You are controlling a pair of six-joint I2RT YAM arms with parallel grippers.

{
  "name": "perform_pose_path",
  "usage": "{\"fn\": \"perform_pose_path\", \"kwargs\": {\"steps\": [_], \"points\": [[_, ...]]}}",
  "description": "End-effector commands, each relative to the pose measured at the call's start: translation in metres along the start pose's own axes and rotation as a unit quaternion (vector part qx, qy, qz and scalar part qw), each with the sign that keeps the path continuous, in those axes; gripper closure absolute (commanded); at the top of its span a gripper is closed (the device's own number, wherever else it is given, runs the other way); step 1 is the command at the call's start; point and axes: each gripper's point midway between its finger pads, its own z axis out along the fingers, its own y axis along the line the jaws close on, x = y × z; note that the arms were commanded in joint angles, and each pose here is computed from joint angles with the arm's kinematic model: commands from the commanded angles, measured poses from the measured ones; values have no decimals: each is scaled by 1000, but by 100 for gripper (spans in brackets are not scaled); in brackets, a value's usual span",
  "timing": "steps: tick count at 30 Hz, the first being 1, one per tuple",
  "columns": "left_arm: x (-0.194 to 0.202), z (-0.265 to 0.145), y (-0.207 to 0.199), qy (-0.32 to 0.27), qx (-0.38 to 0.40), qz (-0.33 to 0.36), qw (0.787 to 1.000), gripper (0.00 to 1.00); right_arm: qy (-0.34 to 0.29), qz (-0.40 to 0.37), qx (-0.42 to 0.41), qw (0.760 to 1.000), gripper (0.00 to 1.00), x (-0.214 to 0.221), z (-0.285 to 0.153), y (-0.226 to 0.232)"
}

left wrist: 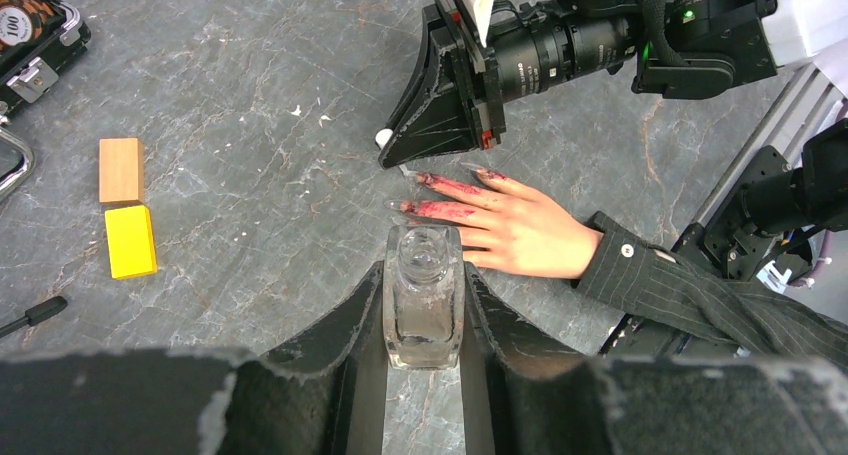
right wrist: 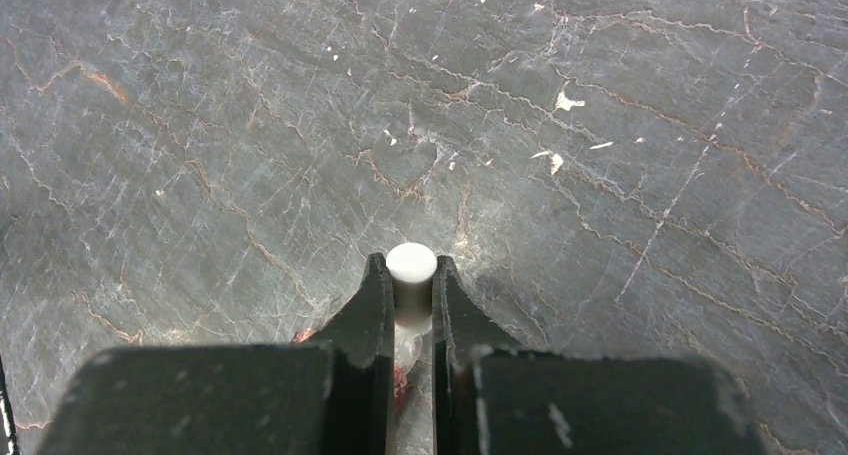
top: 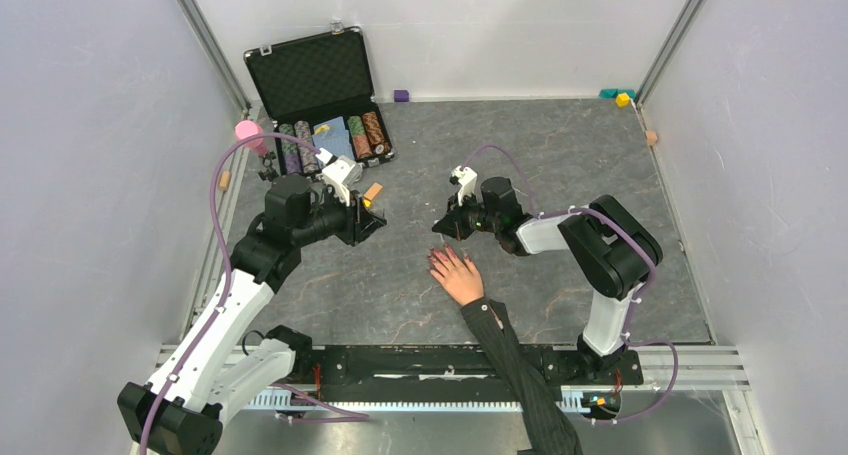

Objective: Paint the nails
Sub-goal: Paint the nail polish on the nail.

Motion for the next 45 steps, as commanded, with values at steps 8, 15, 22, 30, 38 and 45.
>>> {"fn": "perform_pose_path", "kwargs": {"steps": [8, 15, 22, 30, 38, 45], "points": [[-8, -3, 2, -17, -4, 25, 1000, 98, -29, -16, -7, 999, 100, -21, 7, 2], [-8, -3, 3, -16, -6, 25, 1000, 98, -38, -17, 0, 999, 100, -27, 10, -1], [-8, -4, 3, -17, -7, 27, 999, 98, -51, -18, 8, 998, 100, -37, 11, -3], [-8, -4, 2, -18, -7, 27, 999, 98, -54, -27, 9, 998, 100, -45, -1, 3], [-9, -4, 1, -19, -3, 25, 1000, 98, -30, -37, 9, 999, 100, -34, -16, 10], [-9, -4, 0, -19, 0, 23, 1000, 98, -7, -40, 9, 999, 100, -18, -19, 14]]}}
